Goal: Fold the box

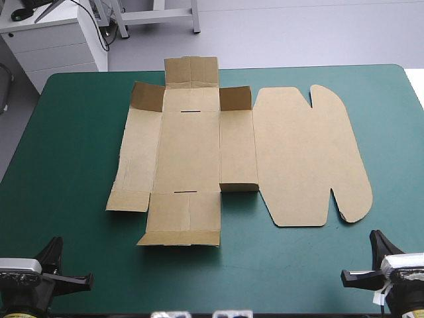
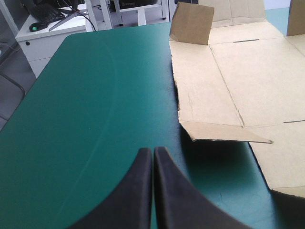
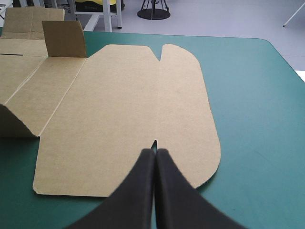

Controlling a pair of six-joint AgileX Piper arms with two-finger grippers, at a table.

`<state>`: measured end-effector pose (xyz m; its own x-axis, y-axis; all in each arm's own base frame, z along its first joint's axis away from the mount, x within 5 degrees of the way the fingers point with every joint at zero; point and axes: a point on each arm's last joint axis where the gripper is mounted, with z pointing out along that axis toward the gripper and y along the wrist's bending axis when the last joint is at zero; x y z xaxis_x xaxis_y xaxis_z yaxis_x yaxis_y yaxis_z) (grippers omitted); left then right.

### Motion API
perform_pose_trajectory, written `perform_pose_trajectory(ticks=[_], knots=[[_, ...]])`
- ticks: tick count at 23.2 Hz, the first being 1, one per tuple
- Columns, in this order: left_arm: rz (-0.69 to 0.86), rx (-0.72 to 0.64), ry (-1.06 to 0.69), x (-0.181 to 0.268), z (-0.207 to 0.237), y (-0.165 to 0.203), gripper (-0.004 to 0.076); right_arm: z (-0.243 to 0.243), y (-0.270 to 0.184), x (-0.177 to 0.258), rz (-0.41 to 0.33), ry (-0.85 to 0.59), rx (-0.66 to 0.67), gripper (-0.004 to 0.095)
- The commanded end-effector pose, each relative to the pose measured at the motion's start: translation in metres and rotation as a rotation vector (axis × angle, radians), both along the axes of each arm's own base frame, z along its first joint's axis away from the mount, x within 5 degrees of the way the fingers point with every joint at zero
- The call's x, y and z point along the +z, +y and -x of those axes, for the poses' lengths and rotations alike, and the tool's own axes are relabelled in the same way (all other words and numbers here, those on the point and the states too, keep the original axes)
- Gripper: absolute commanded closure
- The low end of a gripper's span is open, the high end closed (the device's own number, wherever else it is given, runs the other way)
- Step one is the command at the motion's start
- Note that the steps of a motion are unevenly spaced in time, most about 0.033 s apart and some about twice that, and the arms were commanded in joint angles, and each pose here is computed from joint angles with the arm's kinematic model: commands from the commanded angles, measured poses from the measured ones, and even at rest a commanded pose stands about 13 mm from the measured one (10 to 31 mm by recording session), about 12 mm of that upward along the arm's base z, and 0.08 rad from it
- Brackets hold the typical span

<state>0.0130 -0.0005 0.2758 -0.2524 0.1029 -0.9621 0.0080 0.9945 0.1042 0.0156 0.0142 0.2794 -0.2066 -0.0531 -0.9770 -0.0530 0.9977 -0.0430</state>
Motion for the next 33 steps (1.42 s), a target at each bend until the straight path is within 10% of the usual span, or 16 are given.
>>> perform_pose_trajectory(ticks=[1,13,29,33], knots=[[0.012,0.002,-0.099,0.014,0.002,0.0,0.0731,0.005,-0.001,0.014,0.007,-0.121,-0.021,0.0927],[0.064,-0.014,-0.029,0.038,-0.028,-0.002,0.0731,0.005,-0.001,0.014,0.007,-0.123,-0.021,0.0927],[0.237,-0.225,0.534,0.057,-0.206,-0.008,0.0705,0.005,-0.001,0.014,0.007,-0.123,-0.021,0.0927],[0.491,-0.303,0.598,0.045,-0.24,0.02,0.0705,0.005,-0.001,0.014,0.007,-0.123,-0.021,0.0927]])
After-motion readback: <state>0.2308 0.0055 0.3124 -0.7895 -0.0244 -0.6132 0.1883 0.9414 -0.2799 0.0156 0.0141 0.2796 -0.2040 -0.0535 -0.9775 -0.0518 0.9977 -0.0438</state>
